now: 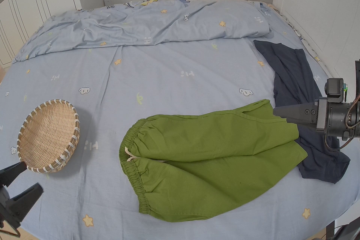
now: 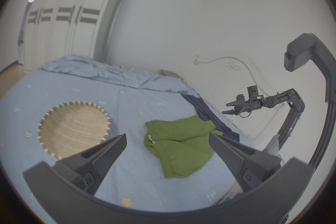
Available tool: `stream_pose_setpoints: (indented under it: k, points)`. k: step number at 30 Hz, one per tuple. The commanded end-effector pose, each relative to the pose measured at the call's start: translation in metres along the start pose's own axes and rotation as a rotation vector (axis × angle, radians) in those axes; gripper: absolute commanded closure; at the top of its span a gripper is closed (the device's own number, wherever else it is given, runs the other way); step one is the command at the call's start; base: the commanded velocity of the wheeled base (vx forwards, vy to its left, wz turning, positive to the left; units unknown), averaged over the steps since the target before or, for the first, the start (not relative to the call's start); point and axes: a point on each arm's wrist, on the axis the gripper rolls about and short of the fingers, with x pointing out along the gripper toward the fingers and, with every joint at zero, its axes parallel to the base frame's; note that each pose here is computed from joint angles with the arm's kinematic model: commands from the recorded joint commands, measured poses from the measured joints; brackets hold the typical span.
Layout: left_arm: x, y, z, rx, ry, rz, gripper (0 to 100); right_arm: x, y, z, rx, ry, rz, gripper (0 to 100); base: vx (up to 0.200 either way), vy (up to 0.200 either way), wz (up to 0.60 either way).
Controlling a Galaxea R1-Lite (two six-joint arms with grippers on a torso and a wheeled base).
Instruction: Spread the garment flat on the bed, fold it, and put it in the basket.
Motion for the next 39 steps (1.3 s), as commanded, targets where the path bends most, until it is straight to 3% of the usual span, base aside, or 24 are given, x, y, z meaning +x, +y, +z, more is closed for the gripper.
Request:
stream_pose_setpoints:
  k: [1,6,7,13,25,39]
  points:
    - [0.154,0.03,-0.042,-0.228,0.512,-0.237,0,0.003,-0.014,-0.017,-0.017,0.036,-0.074,0,0.0,0.0,0.0]
    - [0.186,0.038,-0.058,-0.274,0.569,-0.265,0,0.004,-0.015,-0.02,-0.066,0.048,-0.075,0,0.0,0.0,0.0]
    - [0.195,0.043,-0.072,-0.308,0.637,-0.299,0,0.004,-0.016,-0.021,-0.065,0.052,-0.076,0,0.0,0.0,0.0]
    - [0.201,0.055,-0.105,-0.432,0.793,-0.362,0,0.003,-0.018,-0.021,-0.061,0.045,-0.087,0,0.0,0.0,0.0]
    - [0.196,0.057,-0.113,-0.451,0.819,-0.369,0,0.003,-0.018,-0.022,-0.06,0.049,-0.087,0,0.0,0.0,0.0]
    - [0.218,0.053,-0.144,-0.468,0.908,-0.394,0,0.003,-0.018,-0.021,-0.06,0.046,-0.087,0,0.0,0.0,0.0]
